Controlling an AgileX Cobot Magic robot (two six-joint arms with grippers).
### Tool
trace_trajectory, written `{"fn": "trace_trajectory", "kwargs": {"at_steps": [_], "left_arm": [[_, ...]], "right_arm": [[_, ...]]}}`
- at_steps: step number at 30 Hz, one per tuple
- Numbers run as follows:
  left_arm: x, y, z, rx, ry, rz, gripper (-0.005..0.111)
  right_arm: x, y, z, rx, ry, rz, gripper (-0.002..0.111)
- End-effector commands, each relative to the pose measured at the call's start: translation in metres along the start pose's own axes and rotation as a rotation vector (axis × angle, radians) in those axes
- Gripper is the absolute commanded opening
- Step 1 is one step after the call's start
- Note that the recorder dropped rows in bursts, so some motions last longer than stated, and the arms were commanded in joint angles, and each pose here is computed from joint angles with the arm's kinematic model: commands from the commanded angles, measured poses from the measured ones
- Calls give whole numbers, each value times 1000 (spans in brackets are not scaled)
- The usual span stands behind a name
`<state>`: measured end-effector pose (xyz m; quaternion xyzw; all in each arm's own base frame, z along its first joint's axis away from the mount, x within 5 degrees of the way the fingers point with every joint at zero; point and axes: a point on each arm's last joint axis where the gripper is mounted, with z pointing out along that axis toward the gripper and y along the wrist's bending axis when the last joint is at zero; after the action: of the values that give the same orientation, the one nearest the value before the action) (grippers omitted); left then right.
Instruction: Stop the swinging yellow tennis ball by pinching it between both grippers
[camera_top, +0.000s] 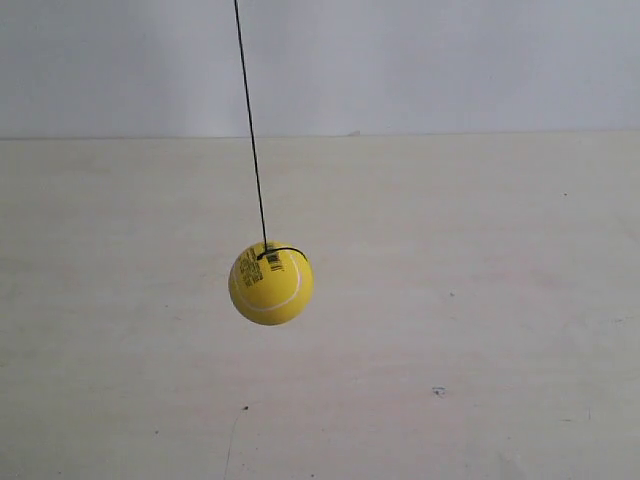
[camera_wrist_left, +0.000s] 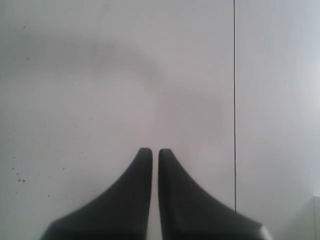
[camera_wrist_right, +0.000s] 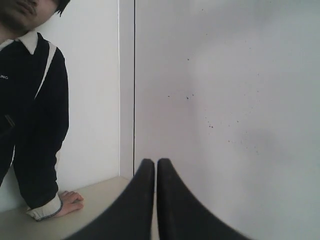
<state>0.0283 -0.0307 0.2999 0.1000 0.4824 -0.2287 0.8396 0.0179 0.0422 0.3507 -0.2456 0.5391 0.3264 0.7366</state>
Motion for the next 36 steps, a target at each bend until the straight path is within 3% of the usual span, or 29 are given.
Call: {"fn": "trace_trajectory", "kwargs": {"at_steps": [1, 21, 25, 30, 36], "left_arm": [[2, 1, -1, -8, 3, -11, 5], [-2, -1, -6, -3, -34, -16, 5], [-7, 0, -6, -14, -91, -126, 5], [-16, 11, -8, -98, -216, -442, 5], [-12, 16, -9, -153, -198, -515, 5]], "right_arm": [[1, 1, -1, -4, -3, 5, 0], [1, 1, -1, -4, -3, 5, 0], [1, 1, -1, -6, -3, 5, 0], [1, 1, -1, -4, -3, 5, 0], [1, 1, -1, -4, -3, 5, 0]]}}
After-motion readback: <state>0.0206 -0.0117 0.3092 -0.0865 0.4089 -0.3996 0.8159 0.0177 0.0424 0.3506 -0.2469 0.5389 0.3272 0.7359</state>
